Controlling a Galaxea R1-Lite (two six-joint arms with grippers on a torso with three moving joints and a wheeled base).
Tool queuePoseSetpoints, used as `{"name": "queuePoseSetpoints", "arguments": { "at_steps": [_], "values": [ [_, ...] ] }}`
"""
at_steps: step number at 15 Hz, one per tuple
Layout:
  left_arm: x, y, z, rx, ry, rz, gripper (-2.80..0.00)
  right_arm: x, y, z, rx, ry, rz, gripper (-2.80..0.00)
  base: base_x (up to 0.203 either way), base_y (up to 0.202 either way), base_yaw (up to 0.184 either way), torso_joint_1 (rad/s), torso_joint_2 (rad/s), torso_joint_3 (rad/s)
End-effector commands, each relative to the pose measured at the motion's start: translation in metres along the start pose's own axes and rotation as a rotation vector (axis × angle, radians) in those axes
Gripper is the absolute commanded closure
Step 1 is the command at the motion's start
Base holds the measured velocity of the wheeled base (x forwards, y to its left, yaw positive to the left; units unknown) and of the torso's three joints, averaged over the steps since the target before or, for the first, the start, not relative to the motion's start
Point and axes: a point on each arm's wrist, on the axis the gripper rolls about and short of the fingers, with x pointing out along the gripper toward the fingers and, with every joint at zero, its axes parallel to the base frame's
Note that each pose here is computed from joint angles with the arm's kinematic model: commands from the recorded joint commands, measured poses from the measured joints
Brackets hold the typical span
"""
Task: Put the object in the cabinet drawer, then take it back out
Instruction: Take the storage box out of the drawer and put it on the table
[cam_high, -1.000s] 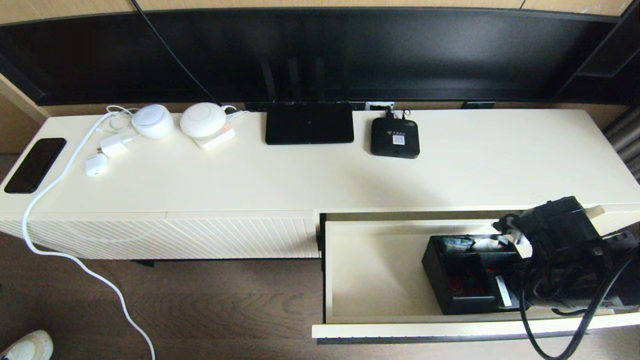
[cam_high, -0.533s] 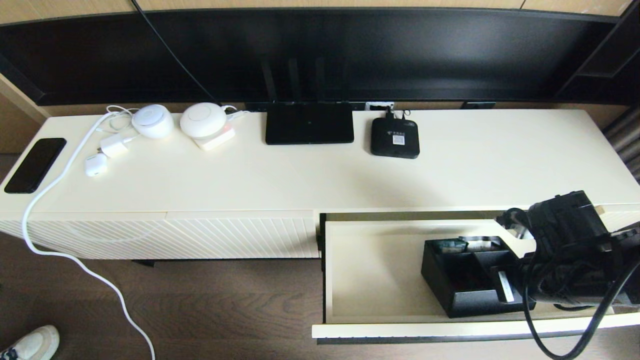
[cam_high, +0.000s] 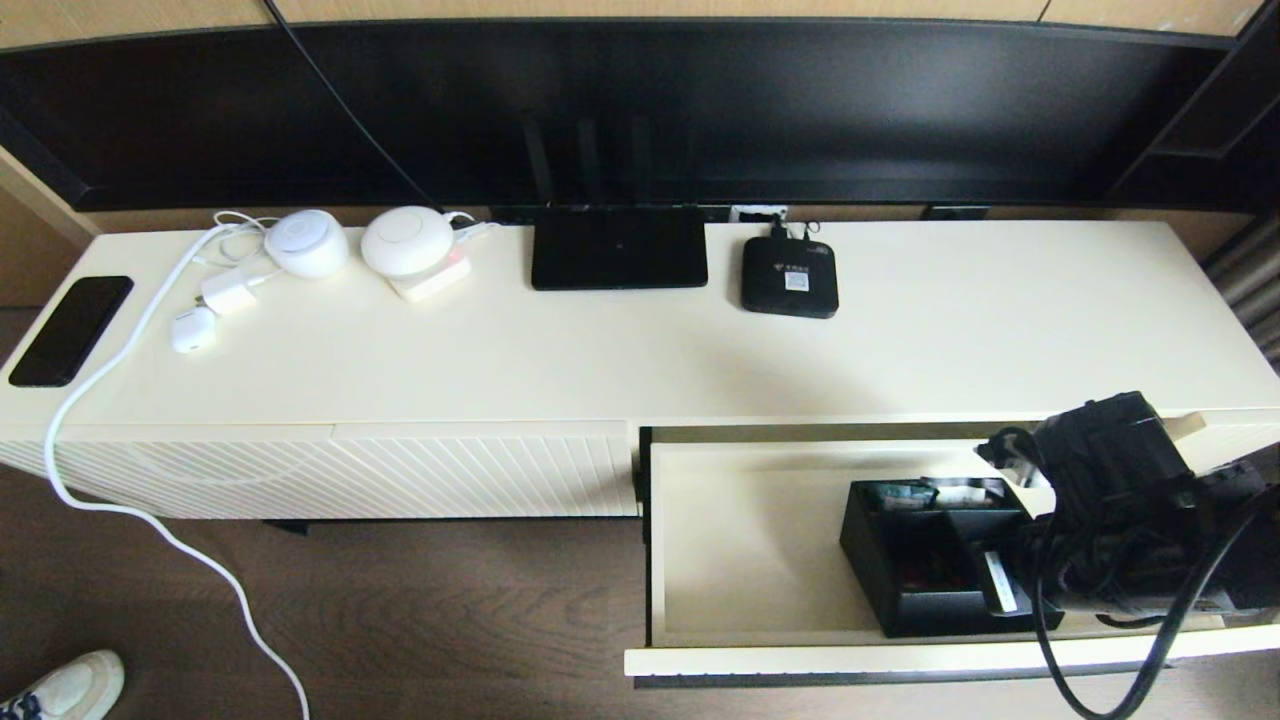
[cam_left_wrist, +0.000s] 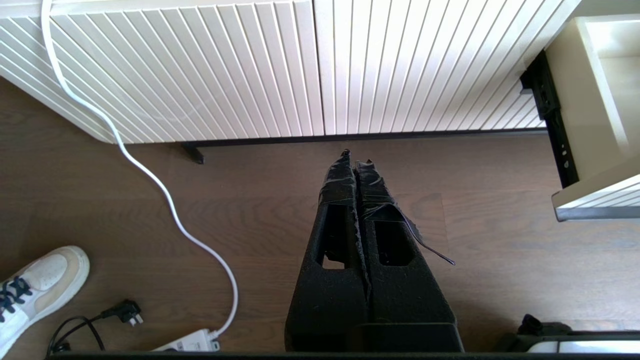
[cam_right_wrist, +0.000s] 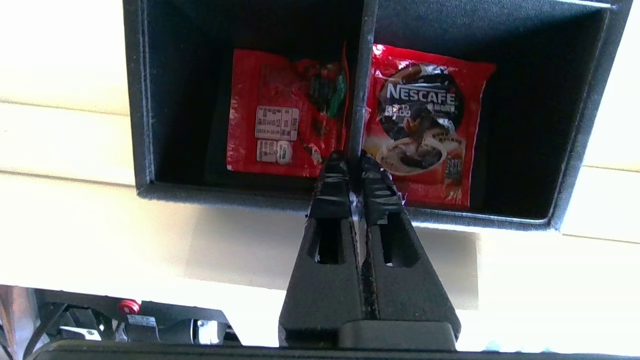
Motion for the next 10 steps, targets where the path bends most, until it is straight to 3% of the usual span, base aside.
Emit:
{"name": "queuePoseSetpoints", "arguments": {
  "at_steps": [1, 10],
  "values": [
    [0.0, 0.0, 0.0, 0.0, 0.0, 0.0, 0.0, 0.015, 0.001, 0.002, 0.002, 0.01, -0.004, 0.0, 0.0, 0.0, 0.0, 0.0, 0.0, 0.0],
    [0.0, 0.0, 0.0, 0.0, 0.002, 0.0, 0.0, 0.026, 0.001, 0.003, 0.003, -0.021, -0.044, 0.0, 0.0, 0.0, 0.0, 0.0, 0.0, 0.0]
  ]
}}
